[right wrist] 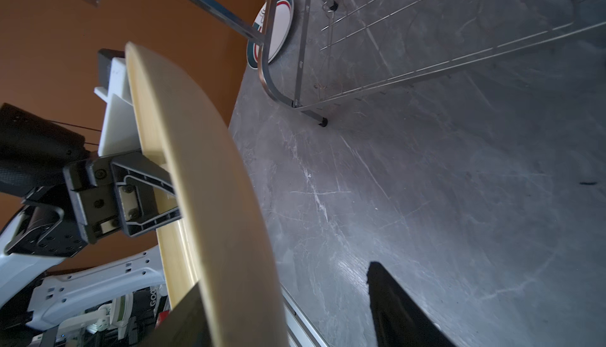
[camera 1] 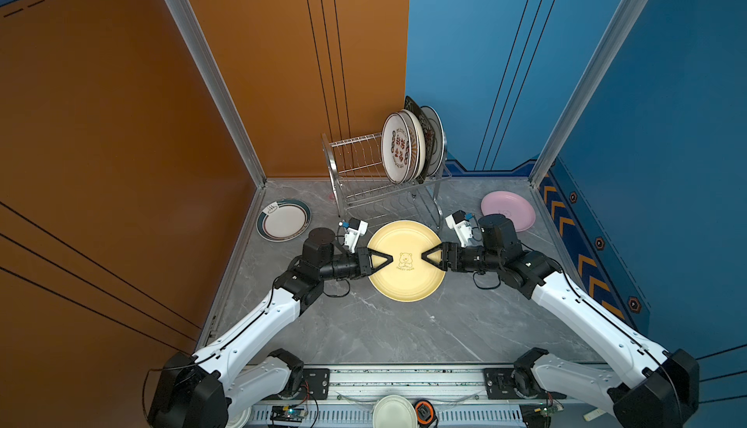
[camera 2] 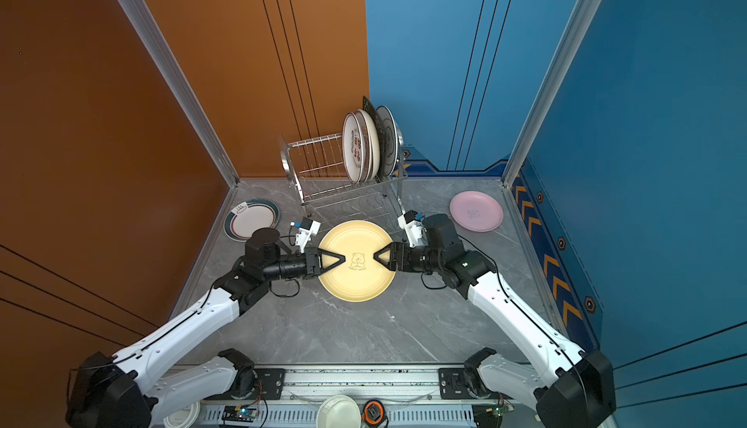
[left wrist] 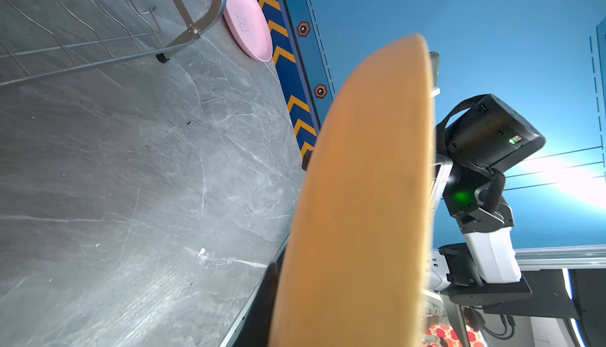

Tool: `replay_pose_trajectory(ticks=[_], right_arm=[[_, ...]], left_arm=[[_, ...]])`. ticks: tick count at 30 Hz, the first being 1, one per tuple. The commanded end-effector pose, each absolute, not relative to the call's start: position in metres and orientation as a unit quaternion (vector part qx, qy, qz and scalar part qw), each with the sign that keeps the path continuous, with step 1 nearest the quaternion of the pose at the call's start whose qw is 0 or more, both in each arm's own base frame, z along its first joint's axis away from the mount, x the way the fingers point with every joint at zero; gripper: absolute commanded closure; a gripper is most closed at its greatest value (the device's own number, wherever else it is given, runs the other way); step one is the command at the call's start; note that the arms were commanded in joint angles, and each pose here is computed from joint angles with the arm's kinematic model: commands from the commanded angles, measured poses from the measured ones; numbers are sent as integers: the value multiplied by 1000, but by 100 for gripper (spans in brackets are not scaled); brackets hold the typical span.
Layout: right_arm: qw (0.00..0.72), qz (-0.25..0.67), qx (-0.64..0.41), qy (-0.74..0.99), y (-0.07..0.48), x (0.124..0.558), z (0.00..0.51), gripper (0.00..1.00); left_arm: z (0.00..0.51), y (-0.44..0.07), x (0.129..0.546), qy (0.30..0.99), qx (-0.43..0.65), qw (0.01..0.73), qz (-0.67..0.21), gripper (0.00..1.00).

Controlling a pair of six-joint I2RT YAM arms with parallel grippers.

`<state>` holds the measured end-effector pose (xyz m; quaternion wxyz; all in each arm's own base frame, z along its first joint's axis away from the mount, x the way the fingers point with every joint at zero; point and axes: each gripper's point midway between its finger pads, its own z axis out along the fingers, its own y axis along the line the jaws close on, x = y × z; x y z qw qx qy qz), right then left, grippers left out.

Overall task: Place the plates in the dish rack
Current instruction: 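Grasp the upright yellow plate's edge with the left gripper opposite the right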

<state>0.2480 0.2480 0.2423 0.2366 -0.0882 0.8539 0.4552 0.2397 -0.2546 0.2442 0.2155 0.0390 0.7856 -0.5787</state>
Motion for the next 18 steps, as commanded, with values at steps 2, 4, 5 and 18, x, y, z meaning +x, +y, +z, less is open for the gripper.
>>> replay_pose_trajectory(ticks=[2, 4, 5, 18], right_arm=[[234, 524, -120, 810, 266, 243, 265, 36], [233, 531, -120, 806, 268, 243, 266, 42], [232, 534, -120, 804, 269, 243, 266, 46], [225, 551, -116, 796, 271, 243, 268, 85]], left_arm=[[260, -257, 236, 767, 60, 218, -600, 100], [261, -256, 236, 767, 59, 220, -600, 100], [260, -256, 236, 768, 58, 219, -599, 100], [259, -254, 240, 768, 56, 216, -600, 92]])
